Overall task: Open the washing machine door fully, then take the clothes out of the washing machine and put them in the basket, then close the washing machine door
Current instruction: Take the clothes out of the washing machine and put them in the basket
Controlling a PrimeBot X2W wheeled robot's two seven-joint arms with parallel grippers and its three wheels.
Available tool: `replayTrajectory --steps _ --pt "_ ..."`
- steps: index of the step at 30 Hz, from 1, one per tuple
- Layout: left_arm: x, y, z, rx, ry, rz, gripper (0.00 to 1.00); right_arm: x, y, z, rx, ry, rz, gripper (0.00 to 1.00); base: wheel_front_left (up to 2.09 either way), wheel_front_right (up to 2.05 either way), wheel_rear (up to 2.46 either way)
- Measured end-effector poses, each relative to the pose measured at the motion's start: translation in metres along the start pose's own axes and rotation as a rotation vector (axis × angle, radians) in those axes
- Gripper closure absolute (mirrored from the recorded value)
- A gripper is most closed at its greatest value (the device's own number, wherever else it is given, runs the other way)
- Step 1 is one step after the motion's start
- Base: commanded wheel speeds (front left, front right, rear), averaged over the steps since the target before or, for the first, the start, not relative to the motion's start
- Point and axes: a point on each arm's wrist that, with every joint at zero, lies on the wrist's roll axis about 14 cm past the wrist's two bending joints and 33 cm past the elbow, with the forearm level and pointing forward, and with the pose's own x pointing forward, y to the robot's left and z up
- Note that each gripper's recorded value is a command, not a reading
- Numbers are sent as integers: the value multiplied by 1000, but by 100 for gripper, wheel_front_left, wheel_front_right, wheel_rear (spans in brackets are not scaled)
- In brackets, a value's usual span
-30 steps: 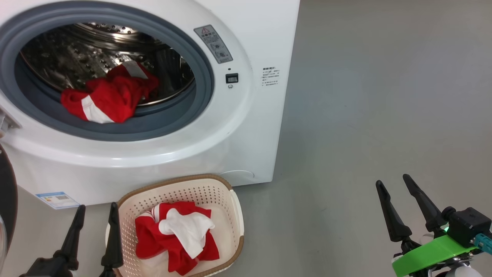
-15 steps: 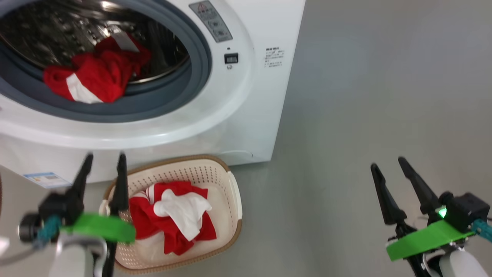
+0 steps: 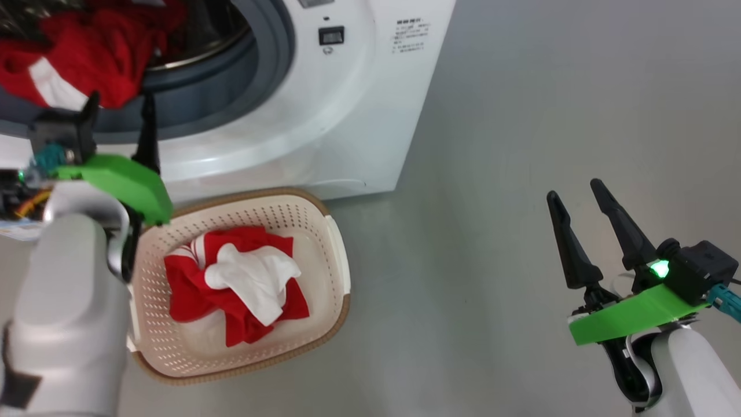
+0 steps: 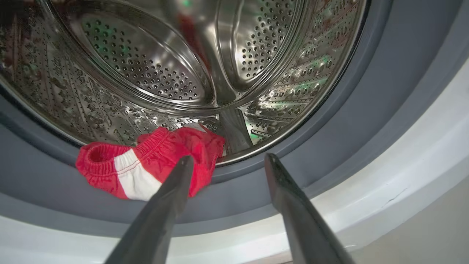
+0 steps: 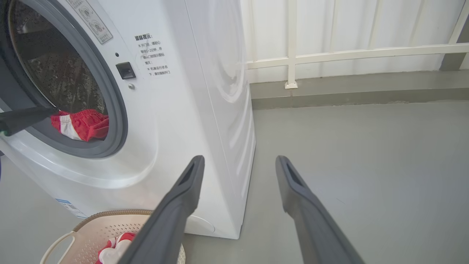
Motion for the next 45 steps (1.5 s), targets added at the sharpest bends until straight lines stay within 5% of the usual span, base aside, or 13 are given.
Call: replayTrajectory --steps 15,32,34,35,36,37,39,41,45 --pt "59 16 -53 123 237 48 0 11 -11 -20 3 40 -35 0 0 0 0" --pt "85 27 -76 206 323 92 0 4 -24 -22 -1 55 -84 0 0 0 0" --pt "85 28 -80 210 333 95 28 3 -25 -23 -2 57 -88 0 0 0 0" --pt "85 28 -81 214 336 97 56 3 -26 -23 -3 58 -90 0 0 0 0" --pt "85 29 -82 218 339 101 56 2 -26 -23 -3 59 -92 0 0 0 0" --pt "85 31 -84 222 342 102 74 2 -26 -24 -4 60 -93 0 0 0 0" --pt "84 34 -85 227 346 111 92 2 -27 -24 -4 60 -94 0 0 0 0" --pt "84 37 -85 231 345 121 100 2 -26 -24 -2 59 -93 0 0 0 0" --pt "83 40 -78 223 309 131 100 4 -24 -24 1 59 -88 0 0 0 0"
